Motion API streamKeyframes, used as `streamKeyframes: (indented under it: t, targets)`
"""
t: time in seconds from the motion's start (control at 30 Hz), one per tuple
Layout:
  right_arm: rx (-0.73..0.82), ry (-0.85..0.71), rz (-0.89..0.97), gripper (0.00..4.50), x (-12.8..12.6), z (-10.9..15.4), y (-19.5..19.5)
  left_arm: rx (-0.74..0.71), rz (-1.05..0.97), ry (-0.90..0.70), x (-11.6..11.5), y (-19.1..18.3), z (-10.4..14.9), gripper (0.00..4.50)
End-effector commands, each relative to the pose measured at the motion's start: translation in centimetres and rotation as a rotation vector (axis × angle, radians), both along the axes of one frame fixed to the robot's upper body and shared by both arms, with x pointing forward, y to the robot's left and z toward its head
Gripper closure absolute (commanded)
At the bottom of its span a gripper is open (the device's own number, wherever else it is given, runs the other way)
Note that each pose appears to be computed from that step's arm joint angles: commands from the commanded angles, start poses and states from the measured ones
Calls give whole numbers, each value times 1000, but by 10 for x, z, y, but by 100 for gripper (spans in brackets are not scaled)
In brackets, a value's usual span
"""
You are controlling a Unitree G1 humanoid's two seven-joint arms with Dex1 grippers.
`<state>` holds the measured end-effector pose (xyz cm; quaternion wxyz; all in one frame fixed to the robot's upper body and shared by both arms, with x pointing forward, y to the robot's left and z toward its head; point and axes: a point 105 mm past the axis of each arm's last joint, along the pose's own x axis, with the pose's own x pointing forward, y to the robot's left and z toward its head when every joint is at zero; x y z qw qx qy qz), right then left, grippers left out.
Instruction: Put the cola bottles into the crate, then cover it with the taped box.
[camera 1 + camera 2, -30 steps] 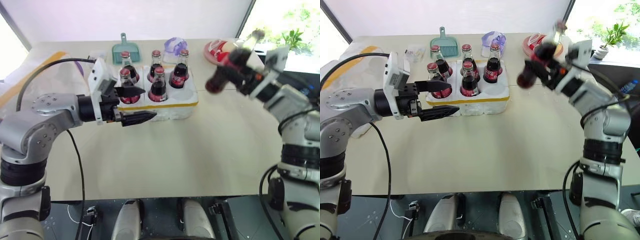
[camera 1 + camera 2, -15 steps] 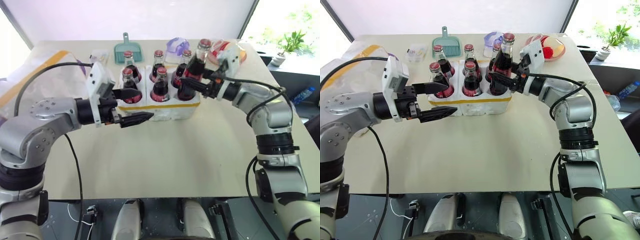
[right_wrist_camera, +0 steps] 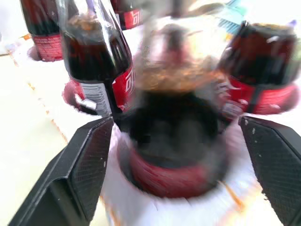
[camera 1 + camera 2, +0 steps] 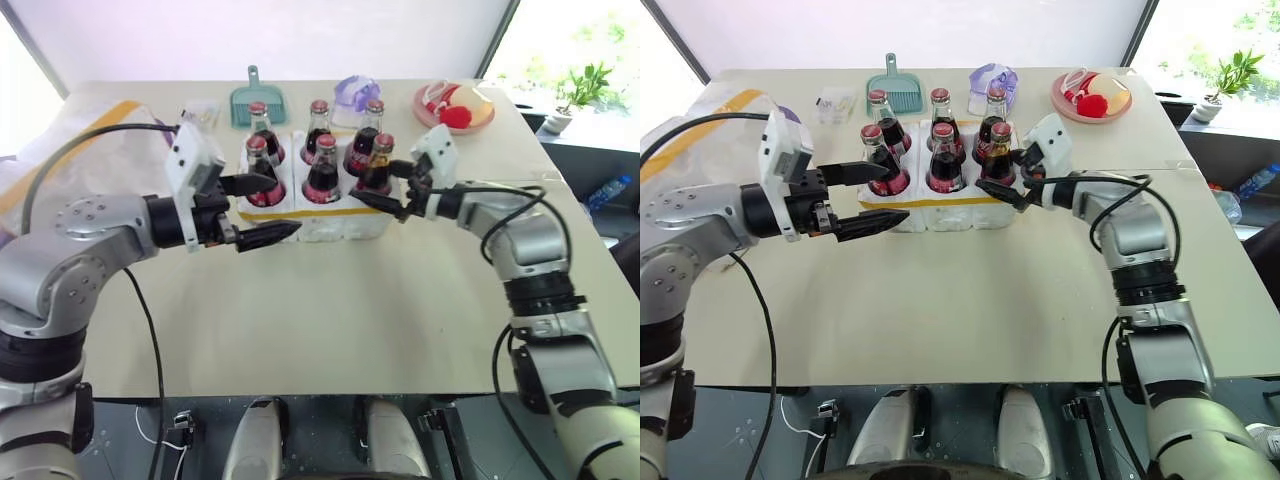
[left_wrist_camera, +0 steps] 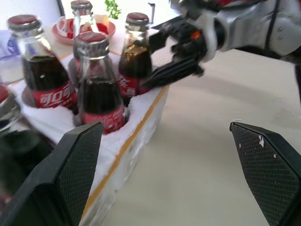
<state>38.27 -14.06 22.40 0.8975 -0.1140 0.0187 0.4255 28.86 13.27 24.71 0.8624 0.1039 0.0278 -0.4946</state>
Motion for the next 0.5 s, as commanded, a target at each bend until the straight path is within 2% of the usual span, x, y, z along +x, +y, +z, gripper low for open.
streamKeyframes:
  t: [0.03, 0.17, 0.3, 0.37, 0.43, 0.5]
  targets:
    - [11, -131, 106, 5, -31, 65, -19, 61, 67, -82, -8, 28, 22, 0]
    - [8, -126, 193, 5, -54, 103, -41, 157, 174, -77, -22, 71, 44, 0]
    - [-25, -136, 315, 5, -74, 123, -42, 234, 258, 17, -53, 115, 66, 0]
    - [-31, -148, 343, 5, -75, 128, -38, 269, 365, 62, -67, 144, 75, 0]
    - [-43, -147, 343, 5, -68, 125, -36, 355, 493, 130, -87, 181, 76, 0]
    - [-52, -142, 343, 5, -63, 120, -35, 406, 561, 194, -108, 203, 74, 0]
